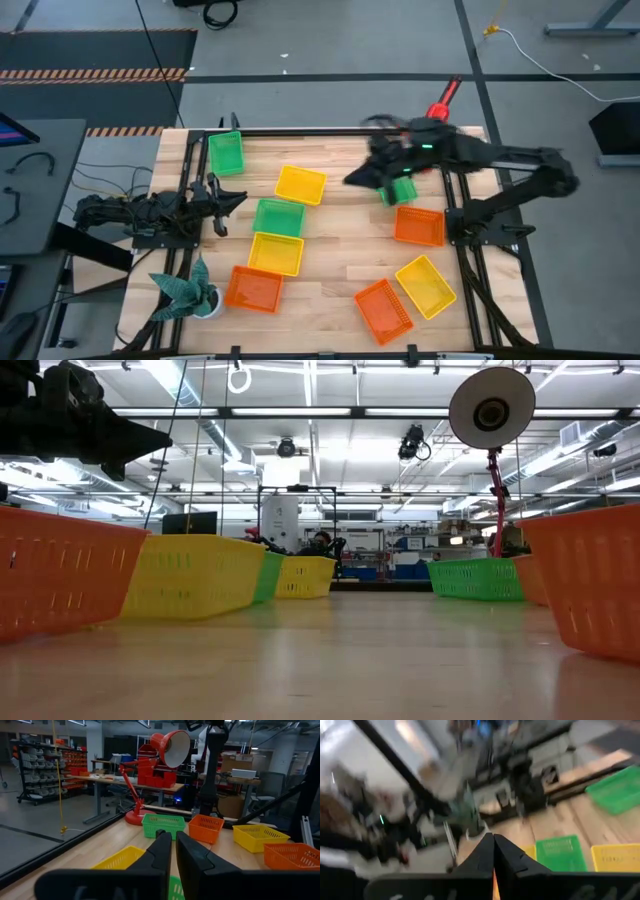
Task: Stack baskets by color
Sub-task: Move the yellow bin to the top center of the table
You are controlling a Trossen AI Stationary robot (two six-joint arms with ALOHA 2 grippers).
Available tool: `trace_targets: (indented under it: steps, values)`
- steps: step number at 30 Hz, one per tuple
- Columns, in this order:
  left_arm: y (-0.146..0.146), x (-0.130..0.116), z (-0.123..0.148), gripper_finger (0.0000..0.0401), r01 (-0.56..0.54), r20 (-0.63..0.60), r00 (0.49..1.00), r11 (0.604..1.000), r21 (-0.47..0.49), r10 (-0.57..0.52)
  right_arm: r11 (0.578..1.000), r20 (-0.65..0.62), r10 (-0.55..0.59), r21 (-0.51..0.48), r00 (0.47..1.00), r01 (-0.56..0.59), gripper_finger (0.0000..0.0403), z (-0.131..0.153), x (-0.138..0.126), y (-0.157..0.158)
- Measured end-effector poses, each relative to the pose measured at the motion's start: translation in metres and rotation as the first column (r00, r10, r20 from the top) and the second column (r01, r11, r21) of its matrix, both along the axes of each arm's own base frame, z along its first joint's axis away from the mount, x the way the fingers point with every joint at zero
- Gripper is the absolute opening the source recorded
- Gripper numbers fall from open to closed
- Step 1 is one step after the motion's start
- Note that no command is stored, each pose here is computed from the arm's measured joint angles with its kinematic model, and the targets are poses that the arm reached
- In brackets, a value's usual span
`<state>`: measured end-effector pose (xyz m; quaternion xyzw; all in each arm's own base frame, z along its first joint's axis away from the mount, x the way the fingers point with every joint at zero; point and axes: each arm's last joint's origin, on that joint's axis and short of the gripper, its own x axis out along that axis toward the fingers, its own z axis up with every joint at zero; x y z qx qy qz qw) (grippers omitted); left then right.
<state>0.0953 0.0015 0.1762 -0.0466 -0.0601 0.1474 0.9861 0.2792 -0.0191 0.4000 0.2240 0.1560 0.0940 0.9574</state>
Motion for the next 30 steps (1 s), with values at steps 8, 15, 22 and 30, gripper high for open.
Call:
trace_targets:
  steps: [8, 15, 22, 30]
  values:
    - [0.000, 0.000, -0.001, 0.0038, 0.001, -0.006, 1.000, 1.000, -0.001, -0.001, 0.953, -0.219, 0.113, -0.253, 0.969, -0.168, 0.0040, -0.021, 0.080, -0.012]
    - [0.000, 0.000, -0.001, 0.0035, 0.001, -0.006, 1.000, 1.000, -0.001, -0.001, 0.814, -0.434, 0.102, -0.481, 0.895, -0.325, 0.0099, -0.045, 0.123, -0.028]
    - [0.000, 0.000, -0.001, 0.0030, 0.001, -0.006, 1.000, 1.000, -0.001, -0.001, 0.524, -0.645, 0.048, -0.634, 0.763, -0.569, 0.0167, -0.095, 0.145, -0.044]
    - [0.000, 0.000, -0.001, 0.0038, 0.001, -0.006, 1.000, 1.000, -0.001, -0.001, 0.249, -0.789, 0.094, -0.572, 0.608, -0.781, 0.0174, -0.154, 0.163, -0.066]
